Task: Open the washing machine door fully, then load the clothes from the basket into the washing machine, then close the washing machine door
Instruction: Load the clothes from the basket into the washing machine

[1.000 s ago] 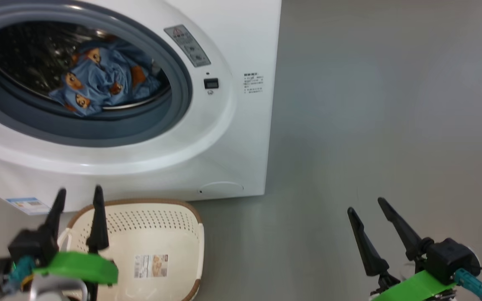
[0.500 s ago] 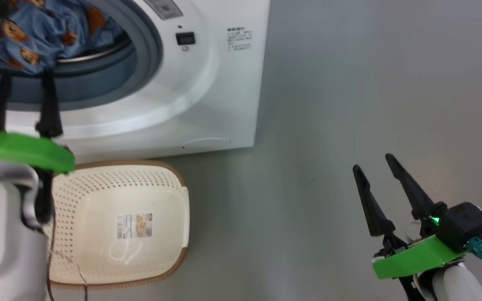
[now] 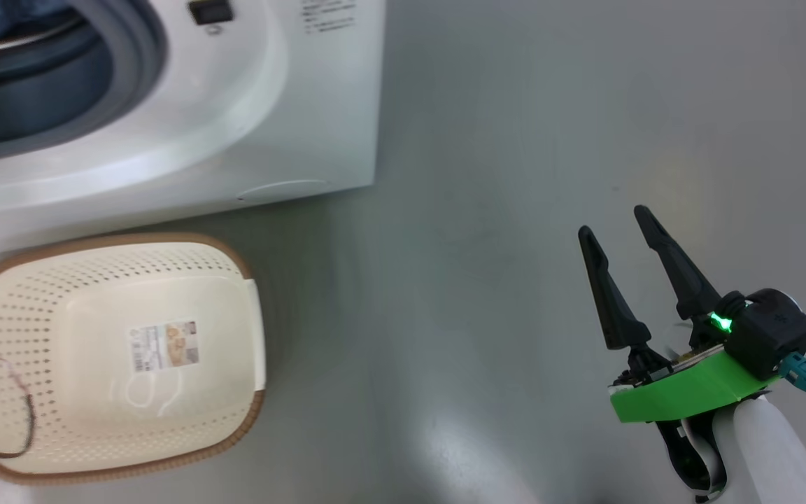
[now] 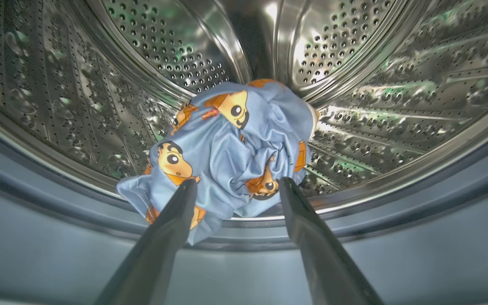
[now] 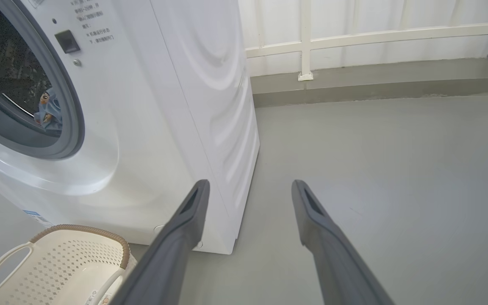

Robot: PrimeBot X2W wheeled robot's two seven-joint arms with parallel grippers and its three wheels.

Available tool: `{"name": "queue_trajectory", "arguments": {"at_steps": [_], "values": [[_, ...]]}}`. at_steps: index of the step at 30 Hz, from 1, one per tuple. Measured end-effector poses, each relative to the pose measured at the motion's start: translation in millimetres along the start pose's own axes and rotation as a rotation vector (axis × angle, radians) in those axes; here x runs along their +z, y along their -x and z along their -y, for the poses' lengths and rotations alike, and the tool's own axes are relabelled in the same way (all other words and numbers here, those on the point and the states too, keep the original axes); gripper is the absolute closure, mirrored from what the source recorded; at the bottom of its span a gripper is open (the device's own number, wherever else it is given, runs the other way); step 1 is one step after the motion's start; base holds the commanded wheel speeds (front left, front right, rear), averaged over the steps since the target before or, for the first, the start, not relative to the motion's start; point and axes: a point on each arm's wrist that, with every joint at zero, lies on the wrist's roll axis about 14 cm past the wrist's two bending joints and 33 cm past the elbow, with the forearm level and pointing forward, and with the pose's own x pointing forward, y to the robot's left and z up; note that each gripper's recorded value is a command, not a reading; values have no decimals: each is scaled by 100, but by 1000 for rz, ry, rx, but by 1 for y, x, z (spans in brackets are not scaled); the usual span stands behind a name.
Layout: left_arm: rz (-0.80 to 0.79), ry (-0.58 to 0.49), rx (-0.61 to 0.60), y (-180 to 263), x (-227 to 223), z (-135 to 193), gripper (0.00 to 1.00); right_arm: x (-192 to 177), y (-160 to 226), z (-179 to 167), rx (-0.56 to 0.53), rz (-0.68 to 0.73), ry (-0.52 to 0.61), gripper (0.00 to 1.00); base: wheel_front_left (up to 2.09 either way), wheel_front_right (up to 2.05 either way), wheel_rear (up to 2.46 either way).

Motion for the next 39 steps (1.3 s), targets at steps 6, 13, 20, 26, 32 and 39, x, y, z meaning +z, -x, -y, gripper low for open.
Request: {"name": "queue_trajectory", "arguments": {"at_steps": [6, 13, 20, 26, 32, 39], "values": [[-108, -38, 37, -33, -22, -12, 0, -12, 4, 18, -56, -33, -12, 0, 0, 0, 0], [-201, -50, 126, -55, -50, -36, 0, -17, 4, 30, -84, -45, -2, 0, 0, 0, 0], [-254, -46, 124, -68, -71, -29, 100, -25, 8, 38, -103, -71, 5, 0, 0, 0, 0], [-159, -75, 122, -80, -47, -27, 100, -30, 5, 36, -95, -80, 2, 0, 0, 0, 0], [-19, -72, 119, -95, -16, -25, 100, -30, 0, 34, -82, -75, 0, 0, 0, 0, 0], [-27, -19, 99, -105, -28, -18, 66, -32, 2, 39, -97, -83, 2, 0, 0, 0, 0]]}}
